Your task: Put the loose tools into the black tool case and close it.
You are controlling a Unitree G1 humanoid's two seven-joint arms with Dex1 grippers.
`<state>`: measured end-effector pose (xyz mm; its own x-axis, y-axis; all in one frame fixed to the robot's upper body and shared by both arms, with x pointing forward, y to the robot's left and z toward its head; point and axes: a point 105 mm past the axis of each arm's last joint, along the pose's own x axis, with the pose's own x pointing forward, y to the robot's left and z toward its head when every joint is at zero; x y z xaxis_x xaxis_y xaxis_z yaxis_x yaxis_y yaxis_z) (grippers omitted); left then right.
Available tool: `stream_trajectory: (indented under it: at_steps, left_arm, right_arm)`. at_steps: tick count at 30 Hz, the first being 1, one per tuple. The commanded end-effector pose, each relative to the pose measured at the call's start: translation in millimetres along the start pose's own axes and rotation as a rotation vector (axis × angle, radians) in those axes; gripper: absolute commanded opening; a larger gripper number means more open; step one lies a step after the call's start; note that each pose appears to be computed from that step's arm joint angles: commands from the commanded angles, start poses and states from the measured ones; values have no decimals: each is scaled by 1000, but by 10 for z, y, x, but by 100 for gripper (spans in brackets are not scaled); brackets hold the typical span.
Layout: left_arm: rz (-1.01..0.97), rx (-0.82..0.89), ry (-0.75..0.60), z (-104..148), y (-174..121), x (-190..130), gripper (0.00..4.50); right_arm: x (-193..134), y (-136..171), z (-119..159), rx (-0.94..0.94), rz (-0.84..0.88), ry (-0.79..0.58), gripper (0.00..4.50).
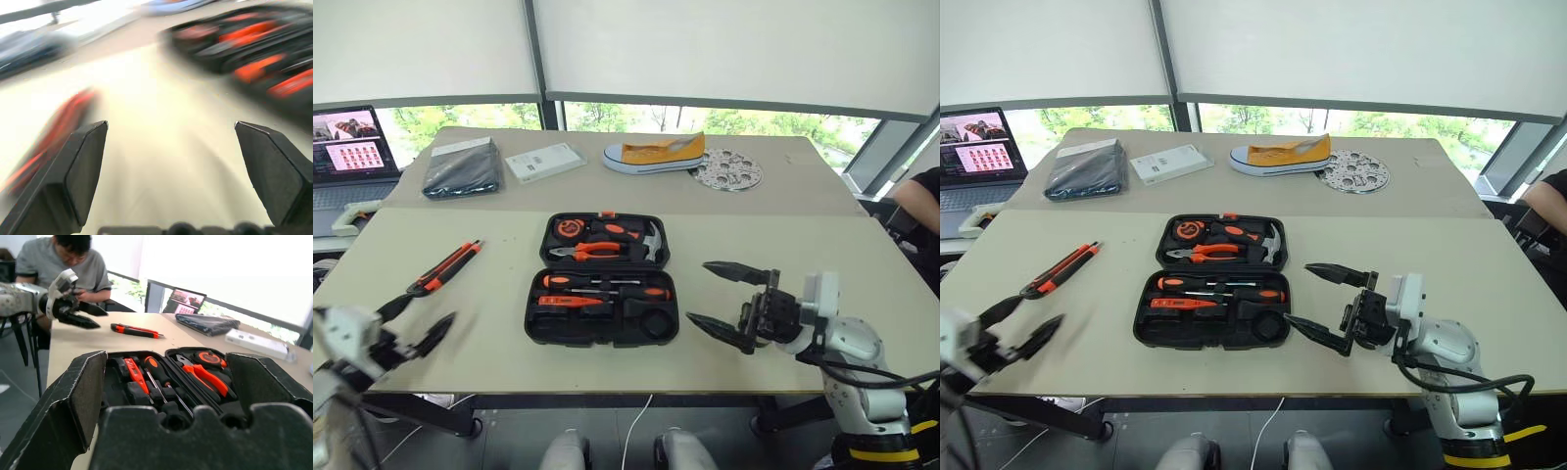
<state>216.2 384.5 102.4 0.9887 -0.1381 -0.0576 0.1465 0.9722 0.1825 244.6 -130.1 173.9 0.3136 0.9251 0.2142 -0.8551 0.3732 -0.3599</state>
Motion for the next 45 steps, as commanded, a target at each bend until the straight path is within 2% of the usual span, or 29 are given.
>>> stream_trajectory:
  at_steps: [1,4,8,11,15,18,24,31,32,33,36,39,41,43,45]
  left_arm:
    - [202,-57,25,-33,307,-311,444]
    - [247,-108,64,-94,334,-352,444]
    - [213,-129,88,-68,311,-228,444]
    - [113,-163,132,56,229,152,444]
    - [55,-102,135,387,267,655,444]
    - [17,-70,181,499,251,962,444]
    - [-95,-50,348,406,102,1349,444]
    - [-91,-44,486,242,116,1448,444]
    - [-95,-56,500,218,113,1441,393]
    - [-110,-72,525,172,99,1415,377]
    - [-146,-109,557,95,69,1361,264]
    - [-154,-117,495,150,84,1369,163]
    - [-203,-86,349,343,50,1434,160]
    - [-321,4,104,709,-87,1490,160]
    - [-505,79,1,883,-316,1423,160]
  right_arm:
    - [37,72,71,-74,33,-27,450]
    - [62,90,81,-71,36,-33,450]
    - [115,97,108,-61,47,-34,450]
    - [184,68,193,-67,45,-57,450]
    - [244,45,231,-67,47,-64,450]
    - [254,29,215,-67,49,-50,450]
    - [242,34,197,-77,52,-23,450]
    - [223,31,220,-73,25,-22,450]
    - [213,32,218,-71,22,-20,450]
    - [201,34,214,-69,20,-17,450]
    - [177,34,201,-65,21,-8,450]
    - [161,13,191,-66,22,-3,450]
    - [149,-7,188,-71,23,-1,450]
    - [125,-30,184,-81,24,4,450]
    - [80,-5,158,-111,80,32,450]
